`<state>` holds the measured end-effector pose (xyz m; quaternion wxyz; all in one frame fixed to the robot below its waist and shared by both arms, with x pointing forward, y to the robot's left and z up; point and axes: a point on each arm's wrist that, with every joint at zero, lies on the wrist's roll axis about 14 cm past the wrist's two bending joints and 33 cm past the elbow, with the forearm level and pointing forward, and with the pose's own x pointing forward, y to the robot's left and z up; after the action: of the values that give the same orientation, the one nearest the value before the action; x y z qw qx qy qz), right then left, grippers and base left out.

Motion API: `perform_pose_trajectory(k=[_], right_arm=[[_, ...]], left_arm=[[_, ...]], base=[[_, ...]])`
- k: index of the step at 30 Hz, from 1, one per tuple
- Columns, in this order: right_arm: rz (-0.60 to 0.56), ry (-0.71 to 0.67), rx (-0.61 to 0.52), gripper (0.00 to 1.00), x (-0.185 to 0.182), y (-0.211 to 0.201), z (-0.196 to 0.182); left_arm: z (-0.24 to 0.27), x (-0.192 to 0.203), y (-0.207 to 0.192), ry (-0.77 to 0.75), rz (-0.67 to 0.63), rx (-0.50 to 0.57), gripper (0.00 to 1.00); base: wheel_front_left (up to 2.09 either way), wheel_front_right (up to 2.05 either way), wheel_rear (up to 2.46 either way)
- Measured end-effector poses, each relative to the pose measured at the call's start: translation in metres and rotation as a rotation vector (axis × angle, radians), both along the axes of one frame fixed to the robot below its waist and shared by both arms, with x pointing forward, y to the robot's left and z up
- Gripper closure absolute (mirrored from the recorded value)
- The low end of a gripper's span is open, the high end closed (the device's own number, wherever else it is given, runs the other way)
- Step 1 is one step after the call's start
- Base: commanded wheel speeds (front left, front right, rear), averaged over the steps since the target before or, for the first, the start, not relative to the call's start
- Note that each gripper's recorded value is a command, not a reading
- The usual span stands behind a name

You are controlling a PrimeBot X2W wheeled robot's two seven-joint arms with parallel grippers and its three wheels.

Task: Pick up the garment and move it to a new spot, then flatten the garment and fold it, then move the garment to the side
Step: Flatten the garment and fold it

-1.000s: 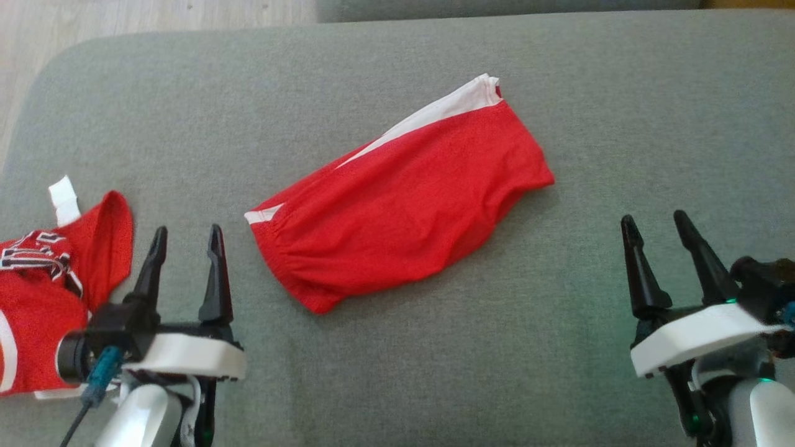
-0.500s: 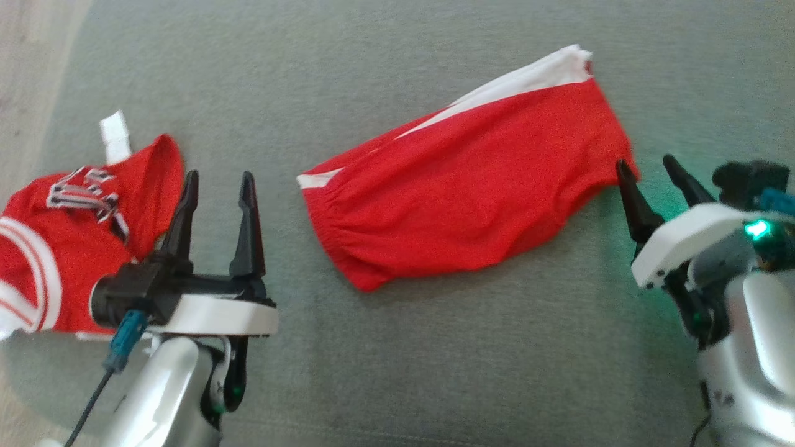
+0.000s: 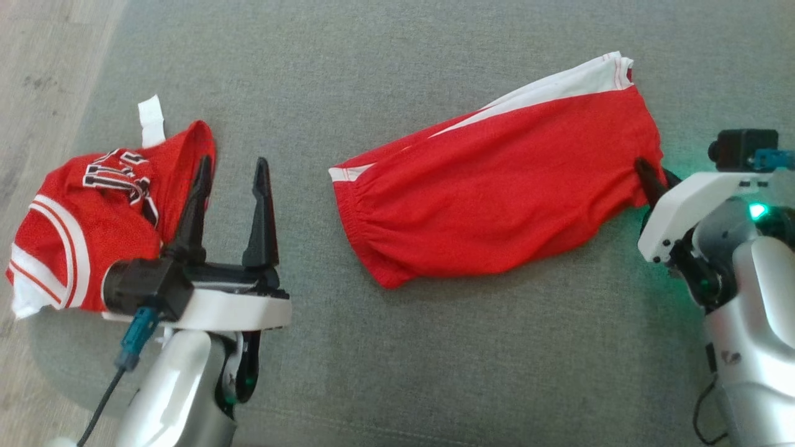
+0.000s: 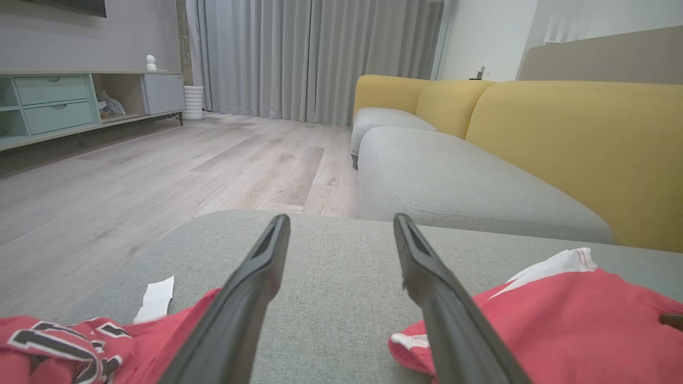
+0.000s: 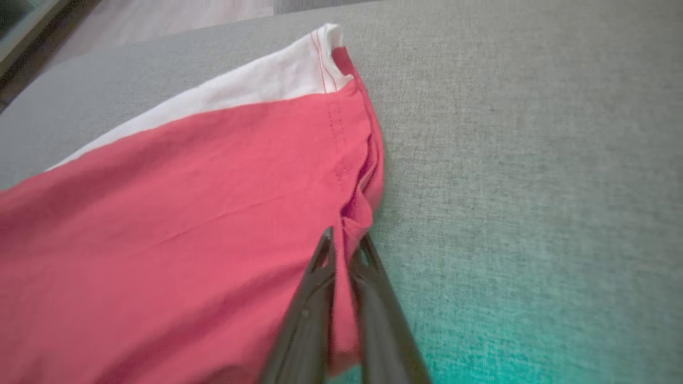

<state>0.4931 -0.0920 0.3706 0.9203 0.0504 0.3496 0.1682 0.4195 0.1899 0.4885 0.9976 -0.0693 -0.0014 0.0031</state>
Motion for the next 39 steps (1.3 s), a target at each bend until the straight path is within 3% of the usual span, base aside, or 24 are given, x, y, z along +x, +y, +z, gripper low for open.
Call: perform_pose_trajectory(k=[9,19,25,27,32,33,36,39], right_arm=[[-0.122,-0.119,0.081,1.00,-0.029,-0.023,0.022],[-0.395,-0.072,0.068,1.00,-0.119,-0.101,0.008],[-0.456,-0.075,0.063,1.00,-0.134,-0.118,0.012],[-0.439,-0.092,0.056,1.00,-0.131,-0.115,0.016],[-0.221,-0.271,0.100,1.00,-0.089,-0.050,0.075],[-0.221,-0.271,0.100,1.00,-0.089,-0.050,0.075],[-0.033,-0.346,0.155,1.00,-0.081,0.013,0.107],[0.135,-0.310,0.235,1.00,-0.101,0.071,0.109]], left_arm=[[-0.002,-0.007,-0.010,-0.001,-0.026,-0.021,0.00],[-0.009,-0.012,-0.035,0.016,-0.095,-0.042,0.00],[-0.007,-0.012,-0.045,0.014,-0.120,-0.046,0.00],[-0.006,-0.012,-0.046,0.014,-0.123,-0.049,0.00],[-0.006,-0.018,-0.046,0.022,-0.120,-0.054,0.00],[-0.006,-0.018,-0.046,0.022,-0.120,-0.054,0.00],[-0.003,-0.021,-0.043,0.014,-0.112,-0.053,0.00],[-0.001,-0.024,-0.039,0.009,-0.100,-0.053,0.00]], base=[[0.00,0.00,0.00],[0.00,0.00,0.00],[0.00,0.00,0.00],[0.00,0.00,0.00],[0.00,0.00,0.00],[0.00,0.00,0.00],[0.00,0.00,0.00],[0.00,0.00,0.00]])
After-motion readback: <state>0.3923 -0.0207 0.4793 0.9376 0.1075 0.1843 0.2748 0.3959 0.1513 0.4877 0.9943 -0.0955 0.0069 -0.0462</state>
